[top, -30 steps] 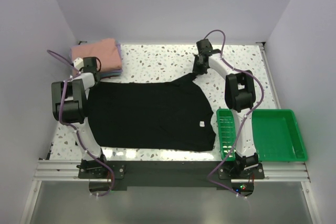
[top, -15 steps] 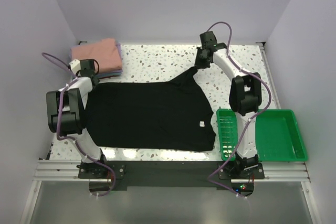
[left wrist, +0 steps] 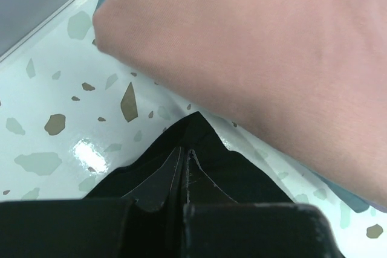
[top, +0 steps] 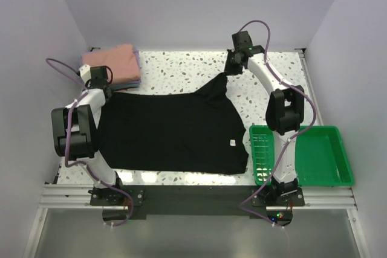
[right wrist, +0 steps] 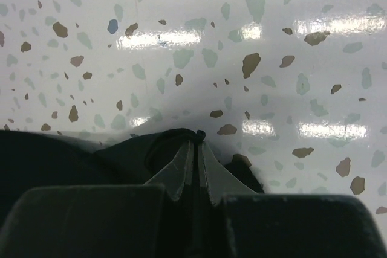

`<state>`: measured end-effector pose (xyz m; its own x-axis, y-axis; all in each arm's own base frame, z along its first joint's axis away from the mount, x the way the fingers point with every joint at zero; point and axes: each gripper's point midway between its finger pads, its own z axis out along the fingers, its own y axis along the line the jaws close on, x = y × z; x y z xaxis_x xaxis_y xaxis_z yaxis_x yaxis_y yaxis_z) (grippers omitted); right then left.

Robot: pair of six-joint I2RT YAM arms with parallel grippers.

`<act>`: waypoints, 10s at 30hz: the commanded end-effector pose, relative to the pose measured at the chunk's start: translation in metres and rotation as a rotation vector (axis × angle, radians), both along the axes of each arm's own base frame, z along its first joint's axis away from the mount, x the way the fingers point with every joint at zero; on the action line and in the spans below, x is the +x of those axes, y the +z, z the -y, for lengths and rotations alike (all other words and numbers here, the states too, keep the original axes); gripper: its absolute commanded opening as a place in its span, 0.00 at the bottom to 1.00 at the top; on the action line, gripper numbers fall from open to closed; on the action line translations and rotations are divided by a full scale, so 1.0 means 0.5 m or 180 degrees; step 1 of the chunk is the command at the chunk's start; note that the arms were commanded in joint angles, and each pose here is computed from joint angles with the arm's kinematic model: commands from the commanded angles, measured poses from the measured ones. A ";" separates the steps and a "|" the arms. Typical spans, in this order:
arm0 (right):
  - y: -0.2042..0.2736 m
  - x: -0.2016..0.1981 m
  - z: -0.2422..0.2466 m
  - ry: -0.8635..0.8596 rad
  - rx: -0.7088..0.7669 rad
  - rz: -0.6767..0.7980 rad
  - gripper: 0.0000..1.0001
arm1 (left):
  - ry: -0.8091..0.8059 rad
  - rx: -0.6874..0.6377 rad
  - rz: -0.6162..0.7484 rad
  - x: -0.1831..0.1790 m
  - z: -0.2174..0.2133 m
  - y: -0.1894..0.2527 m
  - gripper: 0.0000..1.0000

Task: Fold and stack the t-shirts
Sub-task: Fold the tshirt

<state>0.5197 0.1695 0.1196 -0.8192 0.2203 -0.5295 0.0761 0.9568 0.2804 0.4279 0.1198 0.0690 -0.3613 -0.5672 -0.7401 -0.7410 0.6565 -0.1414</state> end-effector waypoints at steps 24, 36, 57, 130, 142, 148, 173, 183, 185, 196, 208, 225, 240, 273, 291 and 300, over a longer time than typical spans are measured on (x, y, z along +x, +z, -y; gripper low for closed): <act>0.171 0.100 0.031 -0.0071 0.0334 0.0654 0.00 | -0.0687 -0.0085 0.0654 0.093 0.044 0.124 0.00; 0.163 -0.146 0.037 0.0210 0.0341 0.0037 0.00 | -0.0791 0.0094 0.0193 0.028 0.035 0.094 0.00; 0.093 -0.443 0.057 0.0430 0.0205 -0.0889 0.00 | -0.0613 -0.0146 -0.0497 -0.103 0.050 0.057 0.00; -0.186 -0.505 -0.146 0.1661 -0.0703 -0.0778 0.39 | -0.0950 -0.1315 -0.1003 -0.177 0.239 -0.144 0.75; -0.176 -0.503 -0.149 0.1650 -0.0700 -0.0775 0.04 | -0.1006 -0.1330 -0.0987 -0.174 0.242 -0.142 0.75; -0.153 -0.516 -0.156 0.1662 -0.0568 -0.0816 0.00 | -0.1045 -0.1341 -0.1001 -0.181 0.246 -0.146 0.75; -0.103 -0.669 -0.284 0.2560 0.0259 -0.1677 0.00 | -0.1349 -0.1294 -0.1087 -0.197 0.253 -0.150 0.75; -0.107 -0.639 -0.302 0.2369 0.0229 -0.1542 0.07 | -0.1290 -0.1277 -0.1071 -0.204 0.238 -0.149 0.76; -0.095 -0.634 -0.306 0.2387 0.0246 -0.1501 0.24 | -0.1198 -0.1304 -0.1062 -0.209 0.220 -0.149 0.76; 0.001 -0.474 -0.225 0.1801 0.0114 -0.1091 0.52 | -0.0895 -0.1324 -0.0955 -0.230 0.154 -0.127 0.76; -0.052 -0.301 0.041 0.0482 -0.0199 -0.0934 0.53 | -0.0846 -0.1285 -0.0374 -0.136 0.143 -0.018 0.76; -0.163 -0.277 0.109 0.0336 -0.0192 -0.1220 0.52 | -0.0708 -0.1161 -0.0038 -0.057 0.113 0.011 0.75; -0.208 -0.295 0.110 0.0343 -0.0031 -0.1429 0.11 | -0.0388 -0.1014 -0.0087 -0.056 0.072 -0.040 0.76; -0.145 -0.285 0.144 -0.0005 -0.0021 -0.1212 0.00 | -0.0403 -0.0131 -0.0207 -0.038 -0.029 0.015 0.52; -0.139 -0.288 0.140 0.0059 -0.0008 -0.1183 0.00 | -0.0517 -0.0304 -0.0475 -0.042 -0.002 -0.077 0.40; -0.135 -0.294 0.142 0.0116 -0.0024 -0.1177 0.00 | -0.0479 -0.0340 -0.0605 -0.054 0.000 -0.111 0.31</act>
<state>0.3709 0.0981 0.0319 -0.9698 0.1931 -0.1490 0.1600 0.9648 0.2085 0.3972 0.1166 0.0175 -0.5791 -0.5783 -0.5746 -0.6535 0.7507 -0.0969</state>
